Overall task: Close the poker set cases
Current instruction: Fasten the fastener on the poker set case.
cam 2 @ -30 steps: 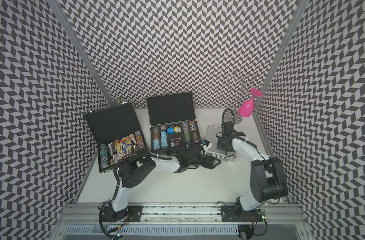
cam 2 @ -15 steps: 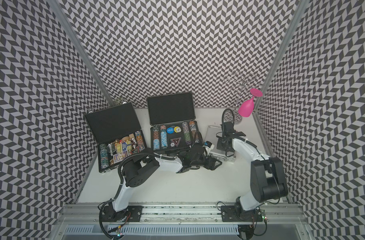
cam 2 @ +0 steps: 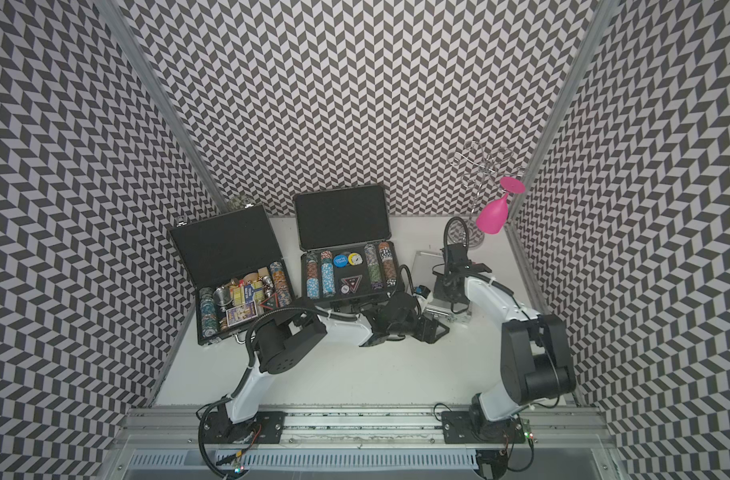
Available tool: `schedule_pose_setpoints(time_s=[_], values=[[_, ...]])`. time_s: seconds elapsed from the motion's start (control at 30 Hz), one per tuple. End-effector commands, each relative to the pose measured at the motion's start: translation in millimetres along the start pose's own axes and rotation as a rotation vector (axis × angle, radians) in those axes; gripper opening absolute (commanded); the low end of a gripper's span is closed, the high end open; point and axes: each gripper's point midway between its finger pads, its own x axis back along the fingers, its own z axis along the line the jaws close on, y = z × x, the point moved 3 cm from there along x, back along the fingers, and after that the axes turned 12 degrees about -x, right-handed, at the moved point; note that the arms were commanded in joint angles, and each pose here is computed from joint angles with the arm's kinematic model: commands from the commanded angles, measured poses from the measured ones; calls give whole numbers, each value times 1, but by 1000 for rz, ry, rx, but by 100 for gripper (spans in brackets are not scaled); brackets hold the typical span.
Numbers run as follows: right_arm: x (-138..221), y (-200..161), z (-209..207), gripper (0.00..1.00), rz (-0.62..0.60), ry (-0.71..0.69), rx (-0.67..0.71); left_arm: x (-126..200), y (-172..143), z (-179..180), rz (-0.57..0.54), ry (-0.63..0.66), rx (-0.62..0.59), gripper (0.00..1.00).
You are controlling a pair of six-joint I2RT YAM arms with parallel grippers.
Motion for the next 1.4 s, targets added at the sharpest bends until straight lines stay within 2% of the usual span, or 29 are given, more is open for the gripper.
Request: schedule_pose_setpoints(time_s=[0.0, 0.4, 0.53, 0.83, 1.07, 1.17, 1.37], values=[[-17, -30, -12, 0, 135, -56, 8, -6, 0, 24, -8, 108, 13, 84], [-18, -29, -11, 0, 138, -49, 7, 6, -2, 46, 0, 281, 36, 84], [-19, -32, -12, 0, 143, -50, 7, 0, -2, 46, 12, 282, 29, 84], [-18, -32, -12, 0, 143, -48, 13, -6, -10, 41, 22, 236, 61, 85], [-19, -33, -13, 0, 144, -53, 14, 7, -2, 33, -56, 97, 147, 83], [-20, -34, -14, 0, 145, -56, 13, 13, 6, 29, -86, 60, 137, 84], [-20, -34, -14, 0, 146, -56, 11, 11, 10, 23, -73, 29, 128, 83]])
